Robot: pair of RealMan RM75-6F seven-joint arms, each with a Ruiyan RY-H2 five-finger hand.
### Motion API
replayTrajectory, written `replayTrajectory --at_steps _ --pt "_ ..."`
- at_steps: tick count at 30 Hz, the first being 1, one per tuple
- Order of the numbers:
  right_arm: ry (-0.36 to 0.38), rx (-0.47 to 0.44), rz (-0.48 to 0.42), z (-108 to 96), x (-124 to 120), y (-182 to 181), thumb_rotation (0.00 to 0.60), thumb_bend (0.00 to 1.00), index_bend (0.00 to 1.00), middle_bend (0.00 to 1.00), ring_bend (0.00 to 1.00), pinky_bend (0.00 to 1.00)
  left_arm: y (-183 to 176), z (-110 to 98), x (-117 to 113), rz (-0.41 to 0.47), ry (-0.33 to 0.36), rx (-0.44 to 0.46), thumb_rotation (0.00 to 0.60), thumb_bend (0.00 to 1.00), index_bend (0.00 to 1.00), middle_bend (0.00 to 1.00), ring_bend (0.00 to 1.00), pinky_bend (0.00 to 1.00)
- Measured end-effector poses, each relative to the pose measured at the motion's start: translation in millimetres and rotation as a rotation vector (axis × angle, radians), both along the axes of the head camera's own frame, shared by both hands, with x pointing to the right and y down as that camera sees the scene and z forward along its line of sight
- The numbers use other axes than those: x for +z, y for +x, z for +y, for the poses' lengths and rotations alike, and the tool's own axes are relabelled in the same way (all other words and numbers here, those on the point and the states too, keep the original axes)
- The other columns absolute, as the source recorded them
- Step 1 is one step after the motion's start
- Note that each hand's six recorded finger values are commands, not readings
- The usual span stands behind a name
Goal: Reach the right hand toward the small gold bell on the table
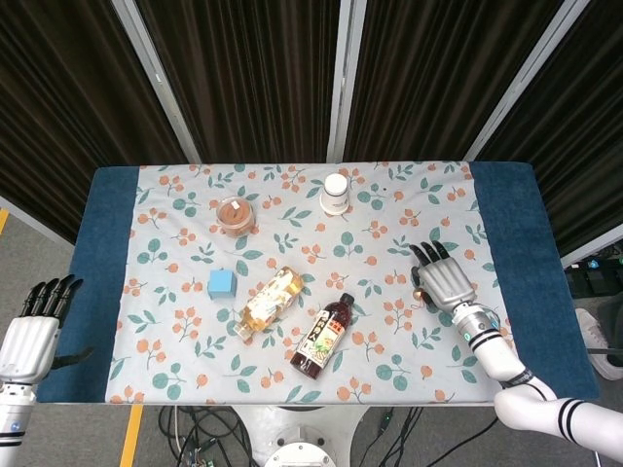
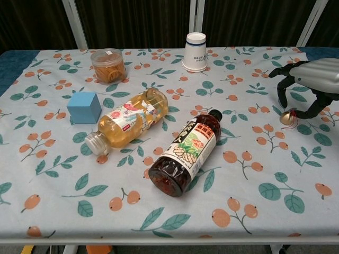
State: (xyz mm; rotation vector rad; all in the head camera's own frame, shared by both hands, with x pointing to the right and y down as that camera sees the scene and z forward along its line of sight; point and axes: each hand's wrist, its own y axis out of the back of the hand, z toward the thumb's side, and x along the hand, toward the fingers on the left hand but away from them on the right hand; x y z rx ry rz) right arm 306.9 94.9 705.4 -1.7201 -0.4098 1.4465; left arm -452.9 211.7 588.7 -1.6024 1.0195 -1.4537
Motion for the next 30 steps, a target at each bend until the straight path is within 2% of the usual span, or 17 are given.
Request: replayTrajectory --at_steps 30 --pt "-0.003 -0.001 0.019 0.5 1.5 0.4 0.6 0.36 0.65 0.16 0.0 0.0 -0.4 0.4 0.3 0.009 -0.003 -0.003 0.6 0.0 0.06 0.03 0.0 0.04"
